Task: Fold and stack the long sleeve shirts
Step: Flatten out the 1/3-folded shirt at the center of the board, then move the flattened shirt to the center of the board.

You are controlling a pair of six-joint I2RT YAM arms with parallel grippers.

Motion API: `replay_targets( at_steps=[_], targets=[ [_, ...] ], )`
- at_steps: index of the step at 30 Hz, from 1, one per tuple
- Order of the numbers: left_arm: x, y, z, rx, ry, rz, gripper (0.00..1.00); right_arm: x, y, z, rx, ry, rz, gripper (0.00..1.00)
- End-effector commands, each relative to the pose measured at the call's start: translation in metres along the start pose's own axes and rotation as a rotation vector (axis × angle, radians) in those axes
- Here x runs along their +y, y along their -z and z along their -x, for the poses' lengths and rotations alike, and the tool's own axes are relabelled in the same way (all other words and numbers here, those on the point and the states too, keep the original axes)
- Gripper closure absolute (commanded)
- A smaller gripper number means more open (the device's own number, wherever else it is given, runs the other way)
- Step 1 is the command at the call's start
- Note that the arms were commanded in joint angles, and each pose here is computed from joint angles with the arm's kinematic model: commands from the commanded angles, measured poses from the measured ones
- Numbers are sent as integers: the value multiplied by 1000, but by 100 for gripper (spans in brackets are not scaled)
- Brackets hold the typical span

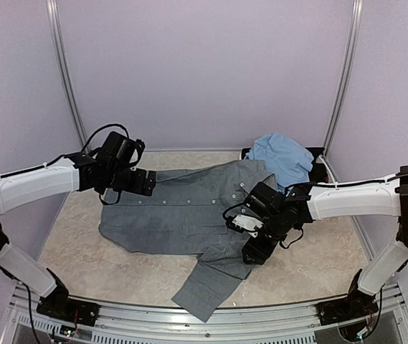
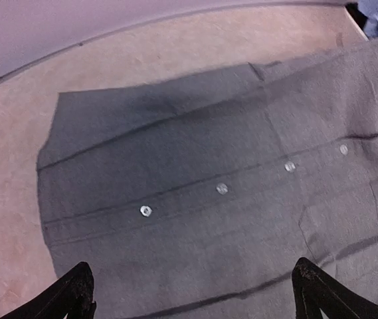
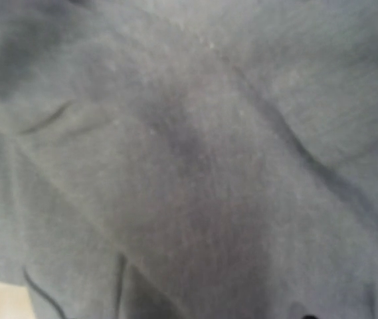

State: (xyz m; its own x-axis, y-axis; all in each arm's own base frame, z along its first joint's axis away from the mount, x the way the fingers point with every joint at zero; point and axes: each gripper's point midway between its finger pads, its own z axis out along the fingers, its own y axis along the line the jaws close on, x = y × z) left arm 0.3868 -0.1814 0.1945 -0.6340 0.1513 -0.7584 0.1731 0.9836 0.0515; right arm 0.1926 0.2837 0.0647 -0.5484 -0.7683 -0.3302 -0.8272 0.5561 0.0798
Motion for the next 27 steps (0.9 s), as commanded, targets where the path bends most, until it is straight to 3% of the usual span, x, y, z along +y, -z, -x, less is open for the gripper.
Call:
replay_targets(
  at_steps=[1,9,13,21,27],
  targets=[
    [-53,24,-60,123,-22,-224,2,-4,-15,-3,15,0,-15,35],
    [-83,45,-147,259,-31,-275,5,-8,-30,-21,78,-22,-33,68],
    [-78,48,-168,283,-18,-202,5,-11,-32,-25,81,-34,-49,100],
    [-50,55,-190,324,38,-102,2,-9,5,-13,7,-144,-35,100],
    [-43,49,-212,392,25,-64,2,-25,35,-45,76,-351,-137,100]
  ],
)
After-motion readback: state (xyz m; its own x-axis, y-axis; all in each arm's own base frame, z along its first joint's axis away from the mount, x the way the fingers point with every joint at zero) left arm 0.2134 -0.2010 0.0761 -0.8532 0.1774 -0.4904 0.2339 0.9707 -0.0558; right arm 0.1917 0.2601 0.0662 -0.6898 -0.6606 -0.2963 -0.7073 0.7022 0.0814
